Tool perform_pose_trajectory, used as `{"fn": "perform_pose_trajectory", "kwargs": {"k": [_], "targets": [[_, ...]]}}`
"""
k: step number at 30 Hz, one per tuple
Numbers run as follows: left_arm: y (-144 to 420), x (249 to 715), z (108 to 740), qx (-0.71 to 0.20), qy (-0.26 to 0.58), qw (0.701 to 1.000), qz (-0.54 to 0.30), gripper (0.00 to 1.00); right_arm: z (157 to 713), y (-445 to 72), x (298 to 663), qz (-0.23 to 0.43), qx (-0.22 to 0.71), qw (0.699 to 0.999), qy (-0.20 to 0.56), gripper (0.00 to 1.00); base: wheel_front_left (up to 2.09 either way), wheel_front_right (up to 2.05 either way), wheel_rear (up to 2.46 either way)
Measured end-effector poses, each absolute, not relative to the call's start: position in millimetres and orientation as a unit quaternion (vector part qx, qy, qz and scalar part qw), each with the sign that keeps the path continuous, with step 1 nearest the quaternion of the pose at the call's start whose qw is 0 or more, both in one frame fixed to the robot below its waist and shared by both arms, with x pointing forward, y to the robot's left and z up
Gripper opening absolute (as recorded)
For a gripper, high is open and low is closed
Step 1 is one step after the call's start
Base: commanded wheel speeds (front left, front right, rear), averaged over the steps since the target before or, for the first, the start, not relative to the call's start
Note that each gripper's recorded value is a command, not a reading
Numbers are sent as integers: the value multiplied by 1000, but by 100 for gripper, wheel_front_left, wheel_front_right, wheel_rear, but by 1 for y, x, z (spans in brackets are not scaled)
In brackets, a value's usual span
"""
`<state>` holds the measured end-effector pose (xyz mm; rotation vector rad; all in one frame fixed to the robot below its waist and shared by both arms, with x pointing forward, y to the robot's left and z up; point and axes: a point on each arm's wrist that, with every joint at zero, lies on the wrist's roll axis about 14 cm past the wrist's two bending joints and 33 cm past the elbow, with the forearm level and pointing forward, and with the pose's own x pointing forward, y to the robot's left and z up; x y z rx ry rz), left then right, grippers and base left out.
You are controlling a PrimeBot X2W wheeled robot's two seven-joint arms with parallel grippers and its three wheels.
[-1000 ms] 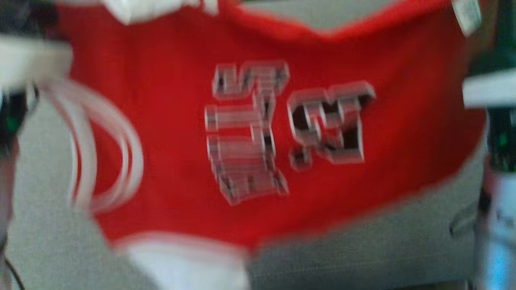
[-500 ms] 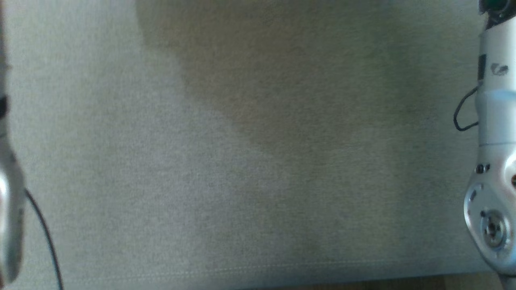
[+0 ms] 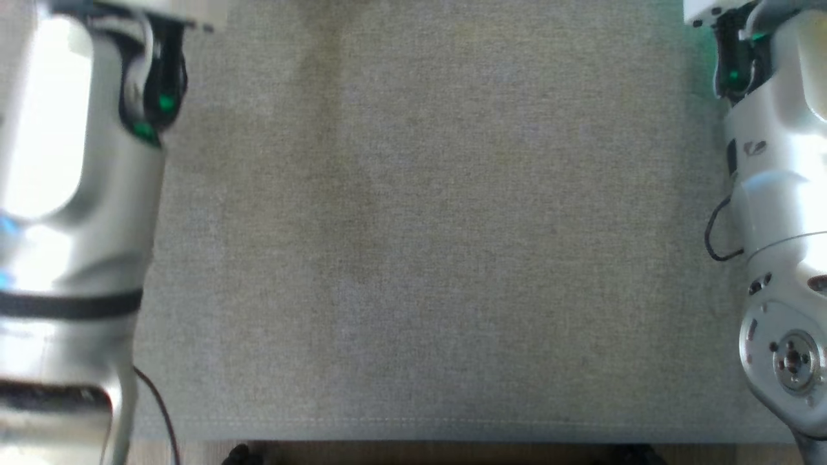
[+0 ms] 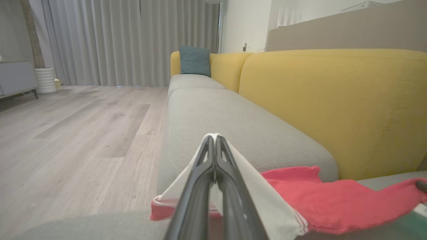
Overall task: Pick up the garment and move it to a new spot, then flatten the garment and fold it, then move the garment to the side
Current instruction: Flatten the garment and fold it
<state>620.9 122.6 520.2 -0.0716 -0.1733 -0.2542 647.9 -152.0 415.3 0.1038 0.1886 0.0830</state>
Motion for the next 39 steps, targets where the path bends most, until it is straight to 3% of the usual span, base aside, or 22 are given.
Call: {"fn": "perform_pose_trajectory", "kwargs": {"k": [10,24,39], "targets": [[136,570,534,-118,-132,979,-101,0,437,-152,633,46,94,993,51,0,0,0,0],[148,466,544,-172,-124,975,-60,0,458,-155,536,53,126,990,20,0,0,0,0],[138,343,544,-204,-78,974,-57,0,475,-177,397,22,139,990,34,0,0,0,0]]}}
